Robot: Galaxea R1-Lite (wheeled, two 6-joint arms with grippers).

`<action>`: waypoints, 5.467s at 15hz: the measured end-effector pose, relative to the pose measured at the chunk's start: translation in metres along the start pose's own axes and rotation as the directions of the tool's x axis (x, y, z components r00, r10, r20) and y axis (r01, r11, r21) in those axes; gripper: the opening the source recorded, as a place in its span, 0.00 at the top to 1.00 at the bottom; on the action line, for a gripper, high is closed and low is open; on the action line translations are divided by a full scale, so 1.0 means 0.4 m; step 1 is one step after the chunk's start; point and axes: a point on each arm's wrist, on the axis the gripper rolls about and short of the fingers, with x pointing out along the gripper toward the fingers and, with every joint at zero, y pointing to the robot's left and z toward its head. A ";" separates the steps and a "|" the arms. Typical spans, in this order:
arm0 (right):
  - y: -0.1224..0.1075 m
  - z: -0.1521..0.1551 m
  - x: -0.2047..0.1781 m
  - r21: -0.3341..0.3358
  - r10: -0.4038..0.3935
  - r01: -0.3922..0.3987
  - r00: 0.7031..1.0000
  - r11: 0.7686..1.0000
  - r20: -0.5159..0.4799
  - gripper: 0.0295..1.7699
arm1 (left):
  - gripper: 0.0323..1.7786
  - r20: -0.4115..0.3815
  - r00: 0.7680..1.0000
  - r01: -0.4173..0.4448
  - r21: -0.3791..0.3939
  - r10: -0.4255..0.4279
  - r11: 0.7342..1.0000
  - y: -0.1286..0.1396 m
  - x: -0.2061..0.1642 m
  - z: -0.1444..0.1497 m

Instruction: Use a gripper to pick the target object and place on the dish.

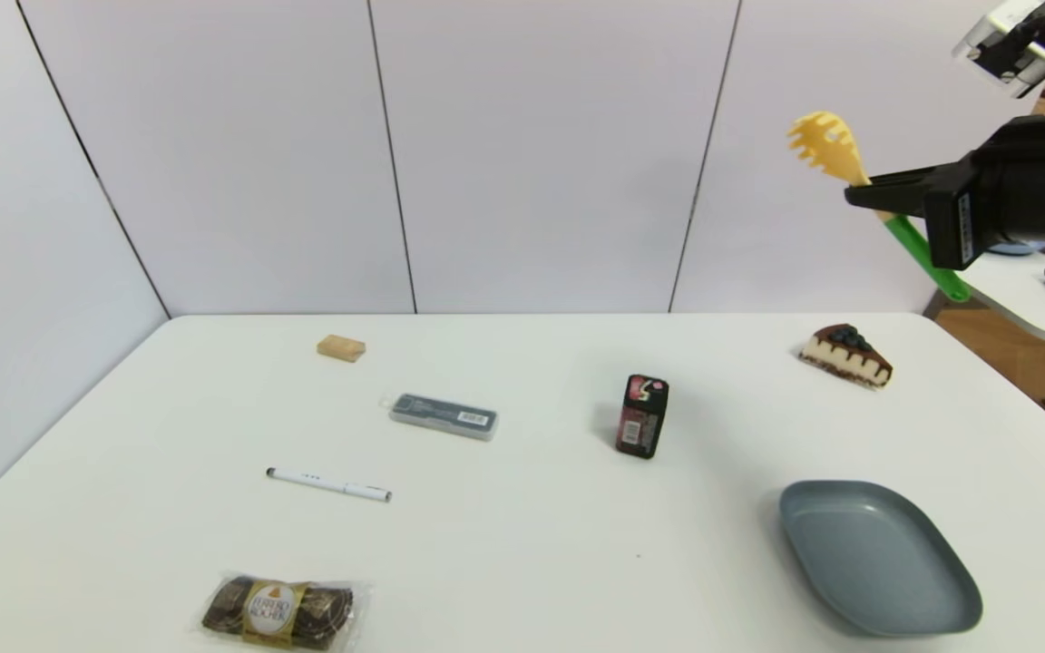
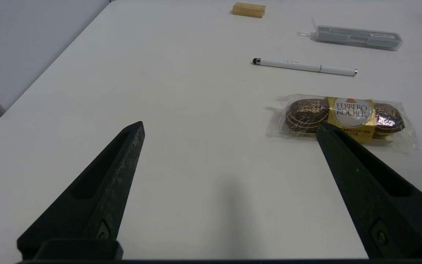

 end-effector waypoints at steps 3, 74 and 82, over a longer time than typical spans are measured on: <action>-0.017 -0.028 -0.043 0.032 -0.022 0.025 0.996 0.999 -0.083 0.99 | 0.05 0.000 1.000 0.000 0.000 0.000 1.000 0.000 0.000 0.000; 0.138 -0.103 -0.466 0.353 -0.359 0.222 0.846 0.909 0.393 0.05 | 0.05 0.000 1.000 0.000 0.000 0.000 1.000 0.000 0.000 0.000; 0.286 -0.217 -0.634 0.343 -0.423 0.262 0.697 0.902 0.579 0.04 | 0.05 0.000 1.000 0.000 0.000 0.000 1.000 0.000 0.000 0.000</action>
